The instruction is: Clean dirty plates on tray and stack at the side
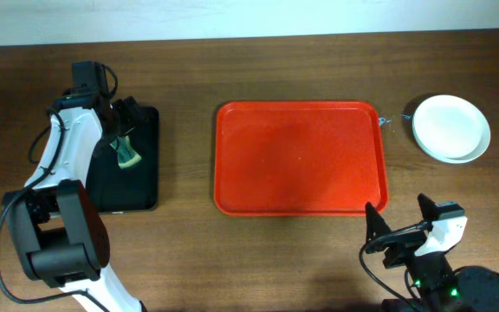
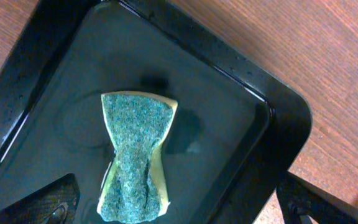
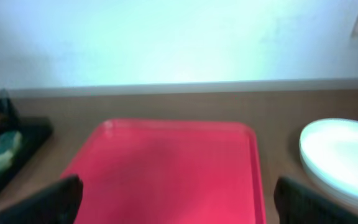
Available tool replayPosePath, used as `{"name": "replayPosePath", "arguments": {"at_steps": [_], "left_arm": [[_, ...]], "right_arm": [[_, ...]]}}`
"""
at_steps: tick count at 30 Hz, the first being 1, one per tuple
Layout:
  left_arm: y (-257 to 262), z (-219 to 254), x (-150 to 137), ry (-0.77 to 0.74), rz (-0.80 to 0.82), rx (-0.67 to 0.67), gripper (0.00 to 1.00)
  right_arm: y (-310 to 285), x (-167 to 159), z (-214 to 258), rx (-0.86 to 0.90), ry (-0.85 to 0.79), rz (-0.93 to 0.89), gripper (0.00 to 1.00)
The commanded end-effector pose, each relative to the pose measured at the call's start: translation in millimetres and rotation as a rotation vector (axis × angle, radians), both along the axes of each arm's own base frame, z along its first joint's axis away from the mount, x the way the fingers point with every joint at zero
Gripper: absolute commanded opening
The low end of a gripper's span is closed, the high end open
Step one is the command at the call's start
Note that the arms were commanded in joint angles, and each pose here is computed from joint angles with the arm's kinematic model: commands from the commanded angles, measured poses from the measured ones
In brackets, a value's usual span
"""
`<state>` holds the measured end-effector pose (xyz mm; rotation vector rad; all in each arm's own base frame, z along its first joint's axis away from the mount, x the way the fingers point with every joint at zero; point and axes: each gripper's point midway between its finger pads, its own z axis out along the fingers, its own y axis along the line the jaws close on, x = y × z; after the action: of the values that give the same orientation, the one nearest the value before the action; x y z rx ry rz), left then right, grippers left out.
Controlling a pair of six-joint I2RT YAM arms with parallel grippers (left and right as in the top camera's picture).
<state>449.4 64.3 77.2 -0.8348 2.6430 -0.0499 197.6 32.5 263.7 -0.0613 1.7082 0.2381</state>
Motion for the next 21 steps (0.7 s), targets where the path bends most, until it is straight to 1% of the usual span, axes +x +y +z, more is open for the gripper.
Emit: {"name": "replayPosePath", "arguments": {"at_steps": [1,5,12,15,18,21], "left_arm": [[1,12,4,-0.031,0.000,-0.002,0.99],[1,12,4,-0.031,0.000,-0.001,0.99],[1,12,4,-0.031,0.000,-0.001,0.99],[1,12,4,-0.031,0.000,-0.002,0.99],[1,12,4,-0.031,0.000,-0.001,0.99],[1,12,4,-0.031,0.000,-0.001,0.99]], "right_arm": [[-2,14,-25,-0.016,-0.081,-0.009,0.99],[-5,32,-45,-0.017,-0.140,-0.027,0.99],[-11,47,-72,-0.019,-0.197,-0.064,0.99],[-14,48,-78,-0.020,-0.181,-0.081,0.99],[-18,48,-103,-0.027,-0.078,-0.110,0.99],[-19,48,-107,-0.067,-0.070,-0.112,0.99]]}}
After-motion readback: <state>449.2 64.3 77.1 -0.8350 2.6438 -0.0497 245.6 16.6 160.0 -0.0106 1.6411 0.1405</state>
